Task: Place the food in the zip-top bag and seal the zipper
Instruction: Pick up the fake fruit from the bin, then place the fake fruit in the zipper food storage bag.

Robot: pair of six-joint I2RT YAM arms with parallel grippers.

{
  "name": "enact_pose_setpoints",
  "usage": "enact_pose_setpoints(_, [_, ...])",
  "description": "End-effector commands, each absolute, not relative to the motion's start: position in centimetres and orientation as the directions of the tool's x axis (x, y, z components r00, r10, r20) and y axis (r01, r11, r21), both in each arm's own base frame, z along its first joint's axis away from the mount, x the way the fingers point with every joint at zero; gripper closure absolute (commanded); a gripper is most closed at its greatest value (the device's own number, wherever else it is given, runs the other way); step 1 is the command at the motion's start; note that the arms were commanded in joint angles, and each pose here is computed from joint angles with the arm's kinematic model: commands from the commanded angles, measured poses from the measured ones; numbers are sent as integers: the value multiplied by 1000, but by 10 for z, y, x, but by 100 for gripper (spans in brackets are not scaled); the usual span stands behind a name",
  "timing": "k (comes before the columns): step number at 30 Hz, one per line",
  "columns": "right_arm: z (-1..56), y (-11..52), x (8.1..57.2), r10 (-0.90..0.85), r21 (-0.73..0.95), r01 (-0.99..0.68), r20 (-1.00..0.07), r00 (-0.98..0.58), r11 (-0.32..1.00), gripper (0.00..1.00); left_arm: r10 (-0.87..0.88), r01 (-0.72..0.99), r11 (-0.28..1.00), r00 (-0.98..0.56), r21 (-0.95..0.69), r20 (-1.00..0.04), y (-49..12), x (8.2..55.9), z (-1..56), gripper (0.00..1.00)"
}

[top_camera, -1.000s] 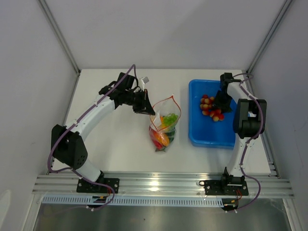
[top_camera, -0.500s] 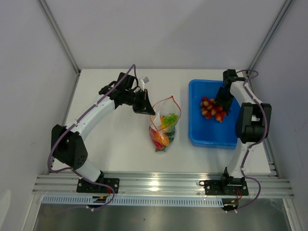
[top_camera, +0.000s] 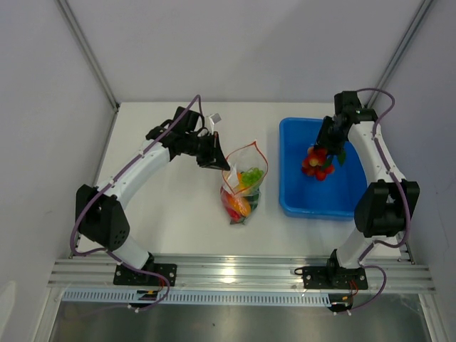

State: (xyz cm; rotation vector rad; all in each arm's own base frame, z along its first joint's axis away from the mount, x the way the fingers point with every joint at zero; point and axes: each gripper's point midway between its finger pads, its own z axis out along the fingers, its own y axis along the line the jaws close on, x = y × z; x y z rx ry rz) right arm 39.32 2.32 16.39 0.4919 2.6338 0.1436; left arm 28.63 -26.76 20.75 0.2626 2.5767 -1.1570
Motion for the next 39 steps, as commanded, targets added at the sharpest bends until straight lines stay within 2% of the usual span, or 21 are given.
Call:
enact_pose_setpoints(1, [222,57,379,305,261,196,-494,-814,945,100,49,365,610,-903,-703,-427,-269,286,242,100])
enact_pose_setpoints(14, [353,146,345,213,420,-143,-690,-691,896,100,54,378,577,-902,-724,-428,-274,286,256,99])
enact_pose_setpoints(20, [395,178,335,207,486,-276,-726,-656,829,100,43,378,571,-900,-729,-433,-274,286,264,99])
enact_pose_setpoints(29, [388,231,313,98,521,-409,-698,-709,749,100,40,382,557,-899,-737,-435,-277,285,273,99])
enact_pose_setpoints(39, [345,245,300,62,548,-326,-573,-817,770,100,48,390,552,-897,-737,-438,-280,280,275,99])
